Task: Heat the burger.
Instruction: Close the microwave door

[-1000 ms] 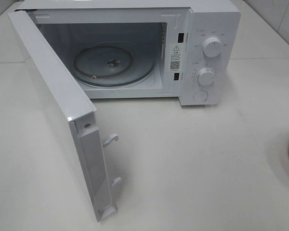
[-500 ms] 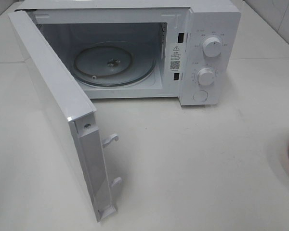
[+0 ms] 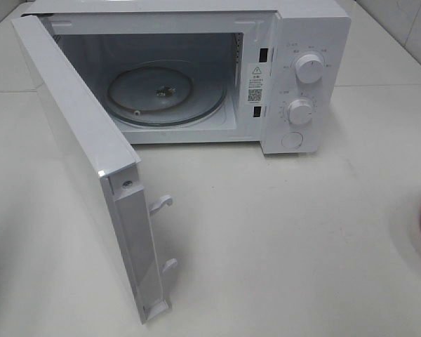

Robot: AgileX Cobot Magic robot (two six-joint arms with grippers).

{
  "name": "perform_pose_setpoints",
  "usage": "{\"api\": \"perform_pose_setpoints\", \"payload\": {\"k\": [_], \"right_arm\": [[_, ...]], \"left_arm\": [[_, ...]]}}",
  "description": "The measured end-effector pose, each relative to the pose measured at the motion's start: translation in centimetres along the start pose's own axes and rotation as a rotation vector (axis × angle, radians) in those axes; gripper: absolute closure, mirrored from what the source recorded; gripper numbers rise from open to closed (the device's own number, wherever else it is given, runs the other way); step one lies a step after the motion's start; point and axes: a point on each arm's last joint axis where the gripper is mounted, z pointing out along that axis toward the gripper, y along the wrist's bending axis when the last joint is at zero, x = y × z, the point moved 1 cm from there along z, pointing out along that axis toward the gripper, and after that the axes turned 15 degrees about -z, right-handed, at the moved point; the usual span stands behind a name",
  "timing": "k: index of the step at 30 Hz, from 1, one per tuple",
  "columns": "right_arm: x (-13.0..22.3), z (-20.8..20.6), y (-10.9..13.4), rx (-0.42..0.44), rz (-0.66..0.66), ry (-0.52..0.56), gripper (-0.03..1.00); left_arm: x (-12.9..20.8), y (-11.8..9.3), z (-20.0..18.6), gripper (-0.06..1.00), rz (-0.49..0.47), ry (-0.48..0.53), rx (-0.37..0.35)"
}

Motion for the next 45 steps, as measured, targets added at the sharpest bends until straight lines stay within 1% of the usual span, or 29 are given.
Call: {"api": "perform_pose_setpoints", "payload": {"k": [1,2,4,7,8,10,12,13,15,18,20,21,22,23,26,28,29,31,33,34,35,37,41,42,43,45], "right_arm": [[0.0,0.0,0.0,0.000,0.000,0.000,0.21],[0.0,0.0,0.0,0.000,0.000,0.000,0.21],[0.0,0.0,0.0,0.000,0.000,0.000,0.21],[0.0,0.0,0.0,0.000,0.000,0.000,0.21],[0.0,0.0,0.0,0.000,0.000,0.000,0.21],[0.0,0.0,0.0,0.000,0.000,0.000,0.21],[0.0,0.0,0.0,0.000,0.000,0.000,0.21],[0.0,0.0,0.0,0.000,0.000,0.000,0.21],[0.0,0.0,0.0,0.000,0.000,0.000,0.21],[0.0,0.0,0.0,0.000,0.000,0.000,0.21],[0.0,0.0,0.0,0.000,0.000,0.000,0.21],[0.0,0.0,0.0,0.000,0.000,0.000,0.21],[0.0,0.0,0.0,0.000,0.000,0.000,0.21],[0.0,0.0,0.0,0.000,0.000,0.000,0.21],[0.0,0.0,0.0,0.000,0.000,0.000,0.21],[0.0,0.0,0.0,0.000,0.000,0.000,0.21],[0.0,0.0,0.0,0.000,0.000,0.000,0.21],[0.0,0.0,0.0,0.000,0.000,0.000,0.21],[0.0,0.0,0.0,0.000,0.000,0.000,0.21],[0.0,0.0,0.0,0.000,0.000,0.000,0.21],[0.0,0.0,0.0,0.000,0.000,0.000,0.21],[0.0,0.0,0.0,0.000,0.000,0.000,0.21],[0.0,0.0,0.0,0.000,0.000,0.000,0.21],[0.0,0.0,0.0,0.000,0.000,0.000,0.21],[0.0,0.0,0.0,0.000,0.000,0.000,0.21],[0.0,0.0,0.0,0.000,0.000,0.000,0.21]], "left_arm": [[0.5,0.0,0.7,0.94,0.001,-0.015,0.015],[0.5,0.0,0.7,0.94,0.001,-0.015,0.015],[2.2,0.2,2.8,0.94,0.001,-0.045,0.058],[2.6,0.2,3.3,0.94,0.001,-0.050,0.068],[3.0,0.2,4.2,0.94,0.000,-0.062,0.085],[3.2,0.2,4.8,0.94,-0.002,-0.061,0.090],[4.5,0.4,6.8,0.94,-0.010,-0.034,0.099],[4.5,0.4,6.8,0.94,-0.010,-0.034,0.099],[5.3,0.5,8.2,0.94,-0.018,-0.027,0.109],[5.6,0.6,8.7,0.94,-0.020,-0.025,0.113],[7.0,0.7,10.2,0.94,-0.023,-0.014,0.134],[7.0,0.7,10.2,0.94,-0.023,-0.014,0.134],[7.3,0.7,10.6,0.94,-0.018,-0.012,0.146],[8.0,0.5,11.2,0.94,0.000,0.000,0.183],[8.3,0.3,11.4,0.94,0.008,0.010,0.200],[9.4,-0.3,12.7,0.94,0.022,0.070,0.280],[9.4,-0.3,12.7,0.94,0.022,0.070,0.280],[9.9,-0.7,13.3,0.94,0.023,0.100,0.327],[10.1,-0.8,13.5,0.94,0.020,0.112,0.339],[10.5,-1.1,13.8,0.94,0.018,0.141,0.371],[10.5,-1.1,13.8,0.94,0.018,0.141,0.371],[11.0,-1.4,14.2,0.94,0.014,0.183,0.417],[11.4,-1.8,14.3,0.94,0.002,0.204,0.434],[11.8,-2.3,14.3,0.94,0.001,0.213,0.457],[11.8,-2.3,14.3,0.94,0.001,0.213,0.457],[12.6,-3.4,14.2,0.94,0.005,0.231,0.487]]}}
